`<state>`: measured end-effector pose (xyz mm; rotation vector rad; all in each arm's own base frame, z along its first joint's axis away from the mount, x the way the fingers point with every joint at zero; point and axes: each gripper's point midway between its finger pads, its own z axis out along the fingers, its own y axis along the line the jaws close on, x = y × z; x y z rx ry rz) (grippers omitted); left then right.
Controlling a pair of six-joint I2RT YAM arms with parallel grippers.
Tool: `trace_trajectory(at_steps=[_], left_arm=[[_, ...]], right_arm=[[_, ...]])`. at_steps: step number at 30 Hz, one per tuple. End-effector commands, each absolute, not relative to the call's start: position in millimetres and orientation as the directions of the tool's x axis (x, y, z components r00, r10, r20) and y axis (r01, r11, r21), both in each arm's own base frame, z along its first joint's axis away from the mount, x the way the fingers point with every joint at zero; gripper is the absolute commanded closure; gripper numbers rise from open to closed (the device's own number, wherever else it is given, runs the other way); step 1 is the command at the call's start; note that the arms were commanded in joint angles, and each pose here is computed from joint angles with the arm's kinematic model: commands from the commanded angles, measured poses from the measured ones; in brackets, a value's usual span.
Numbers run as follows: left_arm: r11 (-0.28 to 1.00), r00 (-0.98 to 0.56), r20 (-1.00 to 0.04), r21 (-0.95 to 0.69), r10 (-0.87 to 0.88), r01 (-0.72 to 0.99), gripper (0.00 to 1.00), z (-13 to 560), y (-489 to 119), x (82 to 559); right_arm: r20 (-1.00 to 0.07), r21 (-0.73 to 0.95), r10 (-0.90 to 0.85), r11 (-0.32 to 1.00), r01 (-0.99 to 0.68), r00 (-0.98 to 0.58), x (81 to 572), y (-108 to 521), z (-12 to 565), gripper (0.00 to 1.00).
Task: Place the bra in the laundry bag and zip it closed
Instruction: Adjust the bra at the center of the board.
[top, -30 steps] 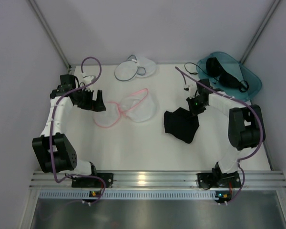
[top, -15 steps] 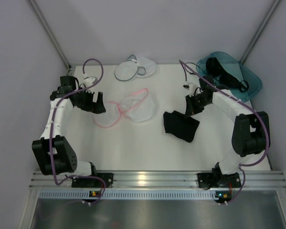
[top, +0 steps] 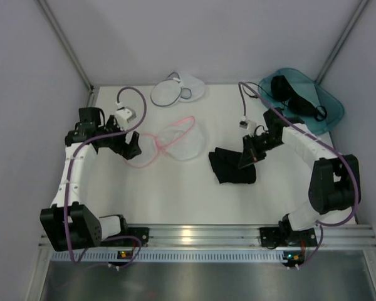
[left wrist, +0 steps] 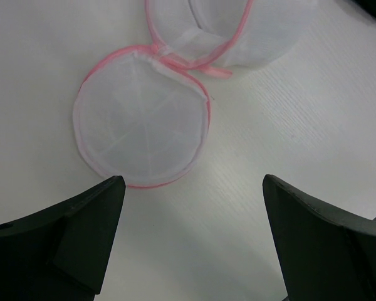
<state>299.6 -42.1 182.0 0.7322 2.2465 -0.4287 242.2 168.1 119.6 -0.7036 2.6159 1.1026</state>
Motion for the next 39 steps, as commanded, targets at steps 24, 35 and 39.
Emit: trace_trajectory(at_steps=[24, 35, 39], left_arm=[[-0.167, 0.85, -0.426, 0.855, 0.31, 0.49, 0.02, 161, -352, 231], [-0.191, 0.957, -0.241, 0.944, 0.16, 0.269, 0.02, 129, -407, 232], [-0.196, 0.968, -0.196, 0.954, 0.158, 0.225, 0.02, 112, -421, 235]], right_arm=[[-0.177, 0.668, -0.38, 0.631, -0.395, -0.908, 226, 165, 62, 1.0], [-0.176, 0.667, -0.403, 0.623, -0.41, -0.898, 227, 164, 56, 1.0], [-0.161, 0.678, -0.41, 0.615, -0.402, -0.898, 226, 165, 54, 1.0]])
